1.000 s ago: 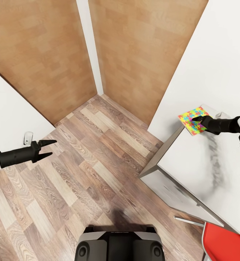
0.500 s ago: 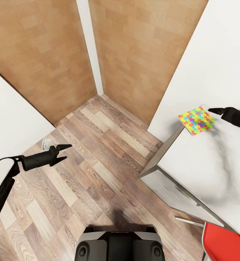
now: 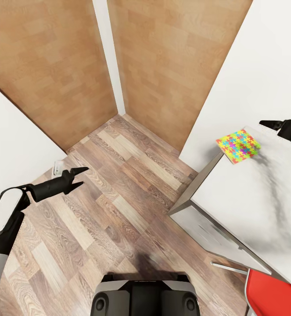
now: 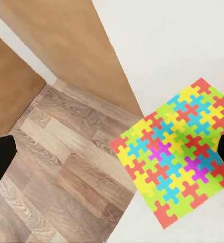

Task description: Put all the toys in the child's room - the three board games (two on the bed and one on the table), the two jigsaw puzzles on the table, and the tennis ball on the table - inside the toy box on the table in the child's room.

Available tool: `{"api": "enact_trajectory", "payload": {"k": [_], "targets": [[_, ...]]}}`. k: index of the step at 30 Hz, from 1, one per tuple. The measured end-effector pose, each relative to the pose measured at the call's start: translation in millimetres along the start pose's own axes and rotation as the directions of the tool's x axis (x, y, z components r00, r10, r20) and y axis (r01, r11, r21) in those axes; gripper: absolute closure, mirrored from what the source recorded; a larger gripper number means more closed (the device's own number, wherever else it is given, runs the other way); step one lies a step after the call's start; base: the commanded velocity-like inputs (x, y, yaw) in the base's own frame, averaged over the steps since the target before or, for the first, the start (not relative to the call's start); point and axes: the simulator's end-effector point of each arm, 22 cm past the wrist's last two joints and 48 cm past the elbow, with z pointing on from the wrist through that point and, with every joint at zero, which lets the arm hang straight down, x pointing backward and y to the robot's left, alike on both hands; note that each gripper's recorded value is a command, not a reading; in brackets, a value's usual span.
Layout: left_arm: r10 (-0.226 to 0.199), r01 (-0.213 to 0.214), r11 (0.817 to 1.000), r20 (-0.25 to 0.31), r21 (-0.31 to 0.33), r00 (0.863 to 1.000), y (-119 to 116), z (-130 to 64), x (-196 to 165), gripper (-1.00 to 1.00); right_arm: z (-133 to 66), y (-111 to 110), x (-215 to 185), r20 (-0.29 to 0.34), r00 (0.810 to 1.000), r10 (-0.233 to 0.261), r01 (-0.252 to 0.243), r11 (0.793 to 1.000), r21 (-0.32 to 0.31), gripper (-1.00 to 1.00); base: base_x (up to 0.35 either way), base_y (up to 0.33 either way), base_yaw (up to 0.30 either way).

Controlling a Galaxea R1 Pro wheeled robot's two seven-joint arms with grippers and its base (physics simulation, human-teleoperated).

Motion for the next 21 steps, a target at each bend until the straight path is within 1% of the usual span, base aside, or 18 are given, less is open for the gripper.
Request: {"api": "enact_trajectory", "payload": {"k": [2,10,21], "targets": [[0.0,0.0,1.0,0.0,0.0,1.0,0.0,0.0,-0.1,-1.0,-2.2,5.6,-7.8,0.017,1.0,-0.008,0.008,1.0,-0.009,-1.0,0.0,0.0,0.0],[0.0,0.0,1.0,0.0,0.0,1.0,0.0,0.0,-0.1,-1.0,-5.6,14.3,-30.7,0.059,0.998,-0.013,0.015,1.0,-0.024,-1.0,0.0,0.0,0.0],[0.0,0.0,1.0,0.0,0.0,1.0,0.0,0.0,-0.1,-1.0,-5.8,14.9,-32.2,0.062,0.998,-0.014,0.015,1.0,-0.024,-1.0,0.0,0.0,0.0]]}}
